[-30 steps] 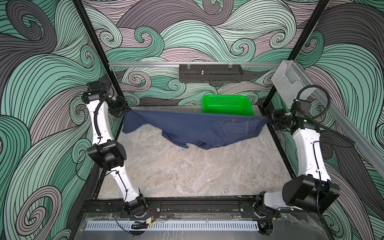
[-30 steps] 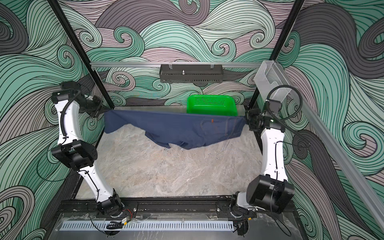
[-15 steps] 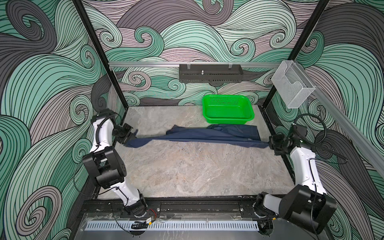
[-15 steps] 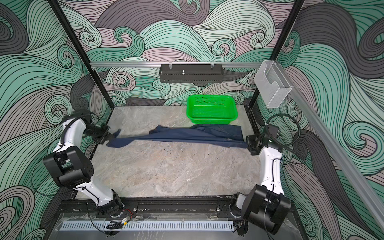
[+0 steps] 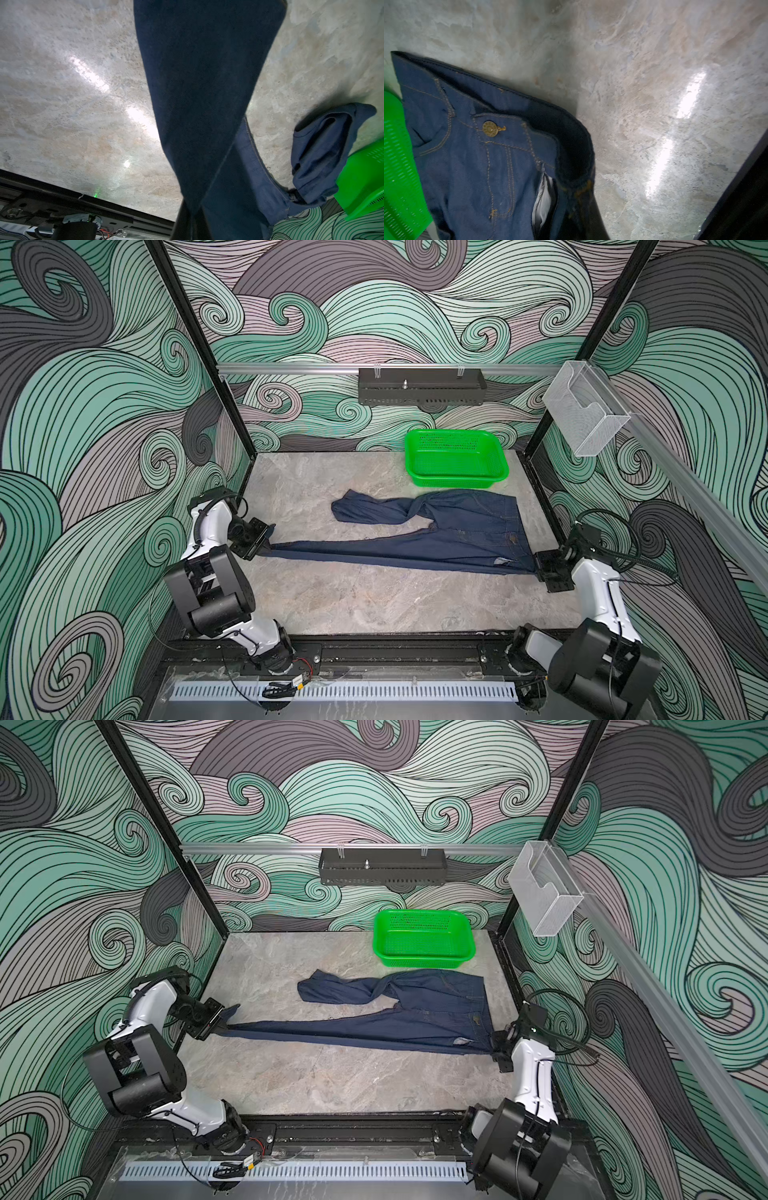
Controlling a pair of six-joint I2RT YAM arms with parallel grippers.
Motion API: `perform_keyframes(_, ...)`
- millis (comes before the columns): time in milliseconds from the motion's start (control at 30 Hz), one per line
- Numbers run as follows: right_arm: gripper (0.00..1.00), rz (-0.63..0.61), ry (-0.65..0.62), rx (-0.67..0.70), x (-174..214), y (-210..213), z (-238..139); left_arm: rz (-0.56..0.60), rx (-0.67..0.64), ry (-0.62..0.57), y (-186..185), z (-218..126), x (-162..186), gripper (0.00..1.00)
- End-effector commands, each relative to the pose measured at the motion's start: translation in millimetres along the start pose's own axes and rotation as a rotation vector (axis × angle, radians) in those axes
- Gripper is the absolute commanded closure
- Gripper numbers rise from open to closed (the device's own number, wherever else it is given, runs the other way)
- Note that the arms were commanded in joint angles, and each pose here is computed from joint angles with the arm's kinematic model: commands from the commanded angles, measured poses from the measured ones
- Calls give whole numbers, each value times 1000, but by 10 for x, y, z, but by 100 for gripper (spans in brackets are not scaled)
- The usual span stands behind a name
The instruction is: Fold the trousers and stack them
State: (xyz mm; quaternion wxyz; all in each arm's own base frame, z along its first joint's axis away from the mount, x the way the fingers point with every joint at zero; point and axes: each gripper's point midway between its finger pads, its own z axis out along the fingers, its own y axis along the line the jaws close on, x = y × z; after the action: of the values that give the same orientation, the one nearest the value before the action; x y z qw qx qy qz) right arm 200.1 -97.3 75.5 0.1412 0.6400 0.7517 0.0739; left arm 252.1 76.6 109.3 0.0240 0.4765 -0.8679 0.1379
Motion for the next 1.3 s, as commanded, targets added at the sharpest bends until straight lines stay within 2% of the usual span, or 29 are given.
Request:
perform_keyframes(0, 100, 31, -339, 68, -655, -132, -181, -25, -99, -299, 280, -225, -608, 100)
perform_keyframes(200, 100, 57, -344, 96, -580, -297, -112, -76, -103, -287, 431, -158, -521, 100)
perform_keyframes(367, 99, 80, -393, 121, -547, -477, -112, -112, -84, -261, 533, -107, -454, 88)
perform_keyframes(433, 84, 80, -409, 118, -540, -508, -142, -123, -71, -258, 557, -119, -434, 80)
perform_keyframes(500, 67, 79, -416, 114, -530, -520, -184, -130, -61, -261, 570, -156, -404, 62)
perform_keyframes(567, 50, 81, -410, 102, -515, -499, -234, -132, -44, -285, 553, -249, -373, 50)
perform_keyframes(700, 30, 85, -368, 31, -461, -338, -380, -122, 44, -329, 406, -436, -330, 44)
perform_keyframes(800, 21, 95, -329, 0, -416, -246, -491, -94, 120, -332, 262, -531, -296, 42)
perform_keyframes(900, 18, 100, -286, -51, -359, -119, -568, -62, 189, -315, 107, -556, -252, 42)
perform_keyframes(1033, 20, 77, -214, -148, -210, 143, -569, 15, 179, -272, -82, -462, -160, 42)
perform_keyframes(1133, 24, 15, -147, -191, -15, 347, -482, 53, 163, -220, -194, -240, -60, 42)
perform_keyframes(1267, 30, -28, -76, -206, 201, 464, -257, 41, 163, -141, -248, 132, 38, 44)
